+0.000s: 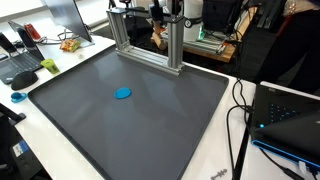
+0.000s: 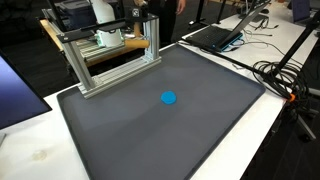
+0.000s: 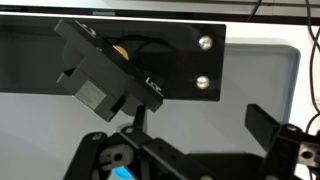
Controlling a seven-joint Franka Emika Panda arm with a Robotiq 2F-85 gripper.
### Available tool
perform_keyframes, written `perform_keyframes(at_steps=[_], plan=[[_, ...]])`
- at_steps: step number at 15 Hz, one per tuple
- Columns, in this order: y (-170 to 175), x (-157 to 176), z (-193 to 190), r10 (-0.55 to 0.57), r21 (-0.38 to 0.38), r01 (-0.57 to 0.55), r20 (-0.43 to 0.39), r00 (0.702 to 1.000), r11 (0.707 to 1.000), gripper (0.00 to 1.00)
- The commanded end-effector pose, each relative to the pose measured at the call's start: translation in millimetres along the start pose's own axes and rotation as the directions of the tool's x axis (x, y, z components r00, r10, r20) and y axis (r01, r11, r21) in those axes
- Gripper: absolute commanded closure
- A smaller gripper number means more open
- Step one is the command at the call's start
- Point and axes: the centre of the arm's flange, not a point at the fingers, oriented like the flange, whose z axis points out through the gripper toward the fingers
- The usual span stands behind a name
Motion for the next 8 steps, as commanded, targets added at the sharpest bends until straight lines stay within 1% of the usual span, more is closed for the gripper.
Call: perform_keyframes(at_steps=[1, 8], plan=[[-3.0, 4.9, 0.9, -0.037, 0.025, 0.035, 0.063, 0.997, 0.999, 0.0], [1.0, -7.0, 12.7, -0.106, 0.028, 0.103, 0.158, 0.982, 0.994, 0.0]])
